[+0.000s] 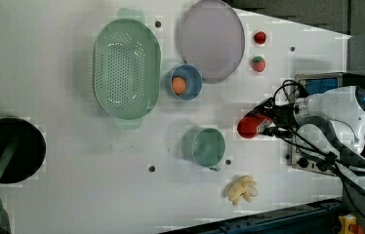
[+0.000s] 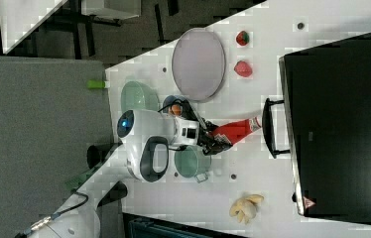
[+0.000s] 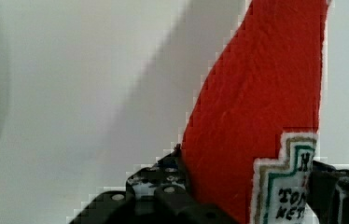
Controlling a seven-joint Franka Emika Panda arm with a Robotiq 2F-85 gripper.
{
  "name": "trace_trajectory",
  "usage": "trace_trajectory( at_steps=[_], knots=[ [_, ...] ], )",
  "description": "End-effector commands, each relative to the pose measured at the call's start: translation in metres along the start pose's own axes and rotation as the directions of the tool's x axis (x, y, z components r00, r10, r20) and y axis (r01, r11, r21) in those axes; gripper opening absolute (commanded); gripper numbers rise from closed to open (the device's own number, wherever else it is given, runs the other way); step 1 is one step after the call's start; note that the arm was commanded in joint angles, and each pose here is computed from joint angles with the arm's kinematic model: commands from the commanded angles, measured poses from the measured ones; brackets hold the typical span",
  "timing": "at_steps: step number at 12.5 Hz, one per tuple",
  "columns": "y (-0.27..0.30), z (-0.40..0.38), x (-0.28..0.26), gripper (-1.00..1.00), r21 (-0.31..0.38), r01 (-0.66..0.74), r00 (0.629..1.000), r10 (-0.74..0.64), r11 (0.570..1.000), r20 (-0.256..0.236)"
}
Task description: Pick Ketchup from oven and place it on table.
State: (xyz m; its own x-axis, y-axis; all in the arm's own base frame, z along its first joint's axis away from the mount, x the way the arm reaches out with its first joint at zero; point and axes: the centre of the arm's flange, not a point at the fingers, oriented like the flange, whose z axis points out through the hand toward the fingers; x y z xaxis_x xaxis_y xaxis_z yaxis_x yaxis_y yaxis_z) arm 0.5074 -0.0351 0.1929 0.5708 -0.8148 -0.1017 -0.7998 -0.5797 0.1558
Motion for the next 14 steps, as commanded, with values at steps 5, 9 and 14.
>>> trace_trajectory(
  at_steps=[5, 9, 14],
  knots=[
    [-0.027, -0.044, -0.015, 1.0, 0.081, 0.005, 0.998, 0.001, 0.997, -0.066],
    [-0.03, -0.166, -0.012, 1.0, 0.201, -0.003, 0.991, 0.03, 0.98, -0.131],
    [-0.008, -0.329, -0.024, 1.0, 0.219, 0.001, 0.991, 0.028, 0.976, -0.13]
  ],
)
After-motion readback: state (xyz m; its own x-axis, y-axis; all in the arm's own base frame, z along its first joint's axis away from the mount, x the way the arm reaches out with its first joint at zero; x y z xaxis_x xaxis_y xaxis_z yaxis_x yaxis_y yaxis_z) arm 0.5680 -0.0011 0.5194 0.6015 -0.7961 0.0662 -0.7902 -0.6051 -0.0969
